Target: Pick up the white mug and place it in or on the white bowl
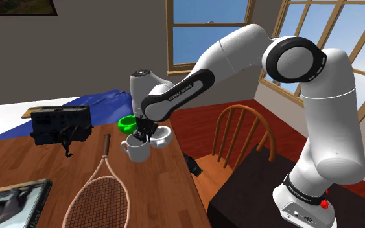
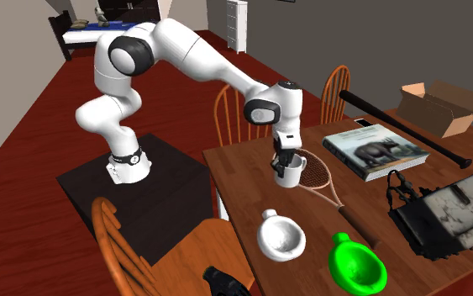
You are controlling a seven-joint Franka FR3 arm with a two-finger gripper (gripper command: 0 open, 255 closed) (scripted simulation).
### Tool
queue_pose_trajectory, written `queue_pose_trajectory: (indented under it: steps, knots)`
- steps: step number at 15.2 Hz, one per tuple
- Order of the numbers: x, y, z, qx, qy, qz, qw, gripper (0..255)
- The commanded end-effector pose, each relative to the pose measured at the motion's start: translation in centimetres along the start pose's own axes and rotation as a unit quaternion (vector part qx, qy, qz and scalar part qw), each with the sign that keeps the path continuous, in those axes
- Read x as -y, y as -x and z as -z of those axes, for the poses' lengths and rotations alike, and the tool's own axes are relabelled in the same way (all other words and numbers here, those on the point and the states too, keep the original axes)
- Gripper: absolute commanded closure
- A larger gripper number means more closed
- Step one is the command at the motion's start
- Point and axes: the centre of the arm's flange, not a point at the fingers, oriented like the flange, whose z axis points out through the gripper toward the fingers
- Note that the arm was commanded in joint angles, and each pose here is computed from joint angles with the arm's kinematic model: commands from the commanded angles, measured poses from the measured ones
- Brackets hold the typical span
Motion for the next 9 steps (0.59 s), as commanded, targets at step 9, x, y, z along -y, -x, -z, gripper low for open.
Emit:
queue_pose_trajectory:
  steps: [9]
  knots:
    - [-2.2, -1.6, 4.1, 0.000, 0.000, 0.000, 1.0000, 255]
